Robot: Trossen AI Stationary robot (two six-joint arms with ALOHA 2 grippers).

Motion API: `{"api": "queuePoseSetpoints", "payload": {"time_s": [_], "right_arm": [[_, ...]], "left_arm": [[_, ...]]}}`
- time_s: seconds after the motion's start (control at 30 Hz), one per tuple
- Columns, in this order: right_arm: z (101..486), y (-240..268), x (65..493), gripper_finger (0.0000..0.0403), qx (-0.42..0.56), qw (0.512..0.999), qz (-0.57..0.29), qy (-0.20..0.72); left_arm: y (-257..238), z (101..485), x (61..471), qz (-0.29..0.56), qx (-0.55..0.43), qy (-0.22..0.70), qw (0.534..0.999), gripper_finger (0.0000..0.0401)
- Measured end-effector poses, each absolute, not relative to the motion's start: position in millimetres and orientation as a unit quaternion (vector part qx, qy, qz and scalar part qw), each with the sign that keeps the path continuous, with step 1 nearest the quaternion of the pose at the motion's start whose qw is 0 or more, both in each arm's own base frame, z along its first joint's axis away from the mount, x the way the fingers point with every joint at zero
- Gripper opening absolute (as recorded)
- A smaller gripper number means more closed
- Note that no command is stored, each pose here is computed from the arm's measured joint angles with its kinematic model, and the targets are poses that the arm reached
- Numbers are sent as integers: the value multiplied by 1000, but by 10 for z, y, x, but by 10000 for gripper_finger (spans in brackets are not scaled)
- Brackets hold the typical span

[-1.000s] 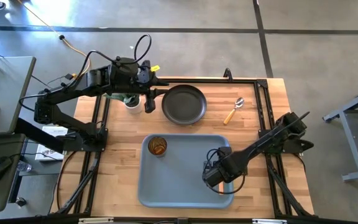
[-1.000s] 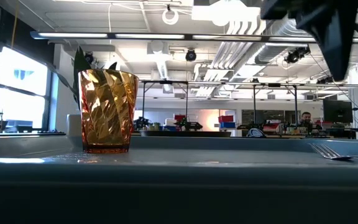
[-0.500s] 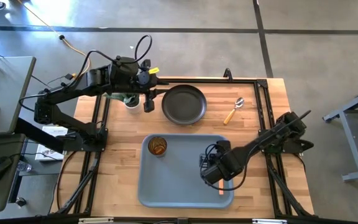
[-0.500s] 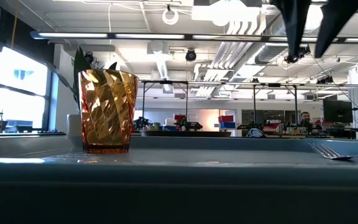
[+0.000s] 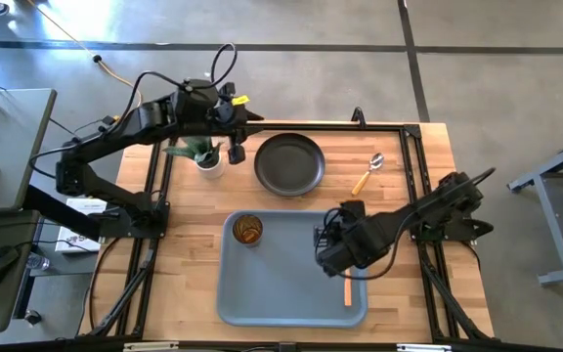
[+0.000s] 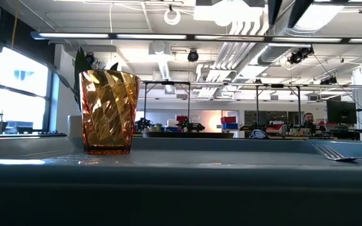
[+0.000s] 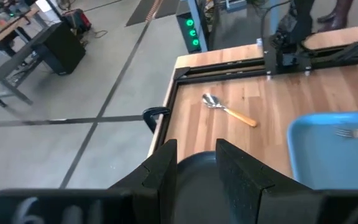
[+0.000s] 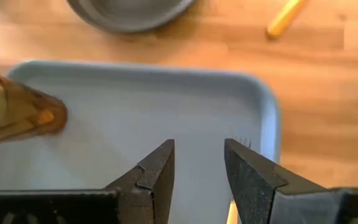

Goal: Pick and place plate/cup/fork/spoon on tray
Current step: Put the black plate on the blue tray to the bottom right of the brown cup

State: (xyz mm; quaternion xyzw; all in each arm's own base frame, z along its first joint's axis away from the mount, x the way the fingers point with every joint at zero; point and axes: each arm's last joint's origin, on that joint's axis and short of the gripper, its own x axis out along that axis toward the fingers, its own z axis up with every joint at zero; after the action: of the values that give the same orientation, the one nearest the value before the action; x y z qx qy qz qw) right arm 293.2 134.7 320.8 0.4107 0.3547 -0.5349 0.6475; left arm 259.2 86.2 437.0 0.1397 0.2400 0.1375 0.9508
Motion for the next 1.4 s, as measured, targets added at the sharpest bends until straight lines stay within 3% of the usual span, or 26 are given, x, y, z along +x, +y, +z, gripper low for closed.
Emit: {"api": "queuePoseSetpoints", "payload": {"time_s": [0.33,0.57,0.73,1.07,1.4], "right_arm": [[3511,1027,2821,131,360,713,-511,318],[3945,716,2470,131,331,766,-486,259],[4211,483,2165,131,308,792,-476,227],[4494,137,1689,131,265,815,-474,203],[4543,-26,1572,131,225,815,-487,219]], "left_arm": [[968,4160,2805,129,140,283,940,109],[1034,4003,2982,146,93,298,939,156],[1032,3871,3120,142,56,312,938,165],[913,3460,3549,110,49,353,928,162],[820,2902,3944,88,44,409,907,162]]}}
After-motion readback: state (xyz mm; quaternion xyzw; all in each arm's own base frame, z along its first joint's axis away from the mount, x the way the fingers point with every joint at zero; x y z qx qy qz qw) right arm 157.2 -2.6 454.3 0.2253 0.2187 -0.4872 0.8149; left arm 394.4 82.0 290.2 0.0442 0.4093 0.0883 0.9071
